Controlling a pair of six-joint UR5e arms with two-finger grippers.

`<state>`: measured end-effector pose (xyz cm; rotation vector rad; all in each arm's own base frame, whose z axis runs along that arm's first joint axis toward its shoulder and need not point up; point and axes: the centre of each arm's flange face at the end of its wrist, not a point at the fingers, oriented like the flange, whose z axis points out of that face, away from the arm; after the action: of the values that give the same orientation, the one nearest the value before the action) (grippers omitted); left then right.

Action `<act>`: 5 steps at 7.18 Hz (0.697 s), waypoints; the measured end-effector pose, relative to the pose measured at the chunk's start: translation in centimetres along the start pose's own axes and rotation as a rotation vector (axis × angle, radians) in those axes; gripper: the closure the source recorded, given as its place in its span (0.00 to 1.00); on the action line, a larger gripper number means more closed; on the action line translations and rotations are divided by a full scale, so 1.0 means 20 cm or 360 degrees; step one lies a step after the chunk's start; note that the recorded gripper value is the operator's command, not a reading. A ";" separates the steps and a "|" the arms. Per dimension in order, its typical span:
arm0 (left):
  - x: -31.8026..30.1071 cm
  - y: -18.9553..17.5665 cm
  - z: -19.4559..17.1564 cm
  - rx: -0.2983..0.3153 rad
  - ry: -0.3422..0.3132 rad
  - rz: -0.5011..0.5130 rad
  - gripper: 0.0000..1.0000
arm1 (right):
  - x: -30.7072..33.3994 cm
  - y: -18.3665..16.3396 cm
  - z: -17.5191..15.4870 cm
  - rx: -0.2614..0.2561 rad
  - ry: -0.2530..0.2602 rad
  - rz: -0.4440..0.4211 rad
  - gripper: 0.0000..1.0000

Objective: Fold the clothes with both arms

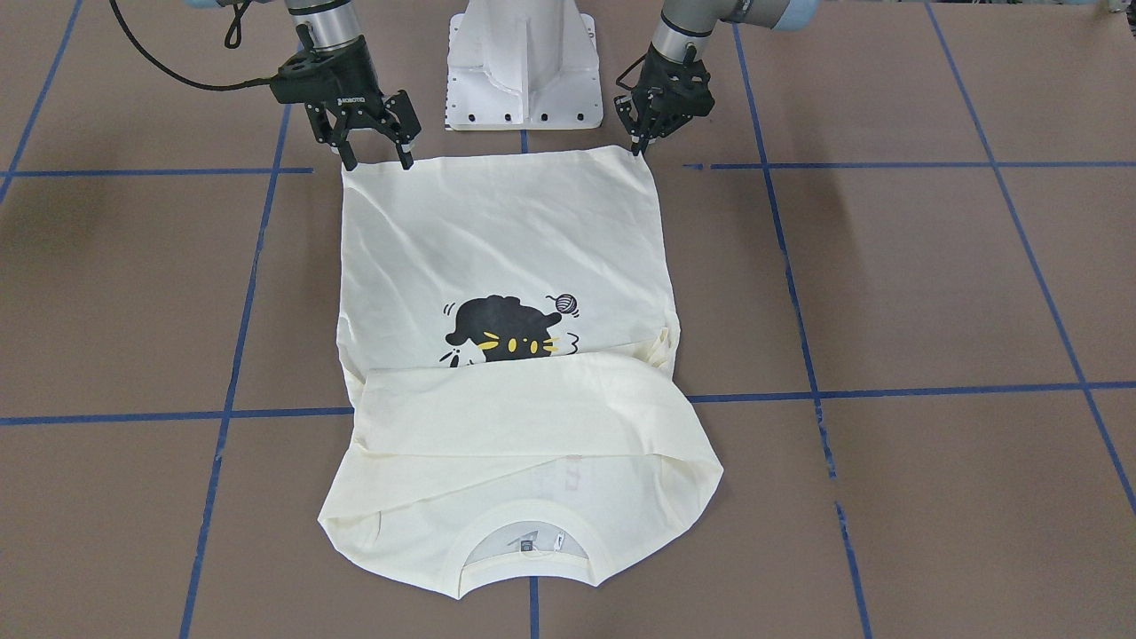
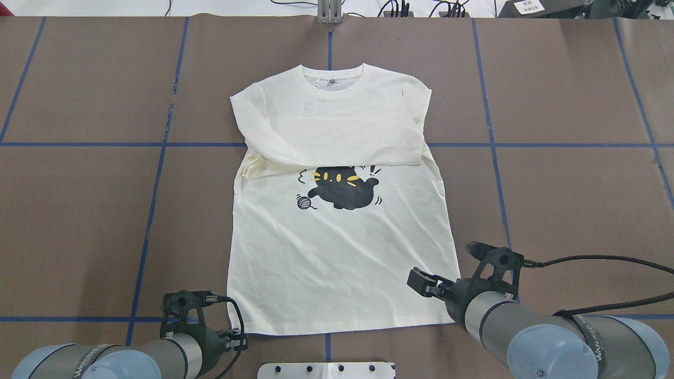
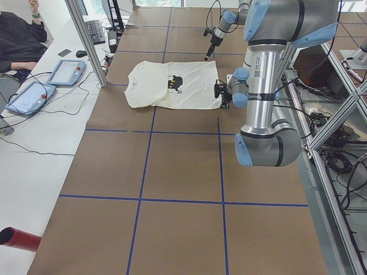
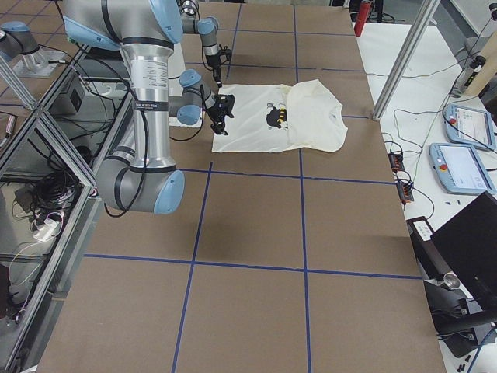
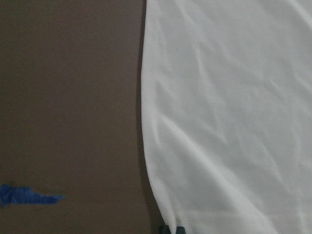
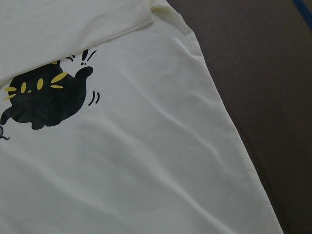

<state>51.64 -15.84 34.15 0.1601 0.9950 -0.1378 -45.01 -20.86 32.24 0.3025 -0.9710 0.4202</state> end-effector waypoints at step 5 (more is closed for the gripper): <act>0.05 -0.05 -0.09 0.0016 0.0064 0.0016 1.00 | 0.07 0.14 0.04 -0.0001 0.0096 0.0237 0.00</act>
<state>50.52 -16.53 32.20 0.1776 1.0338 -0.1312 -46.18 -18.45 34.06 0.2162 -0.9376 0.5620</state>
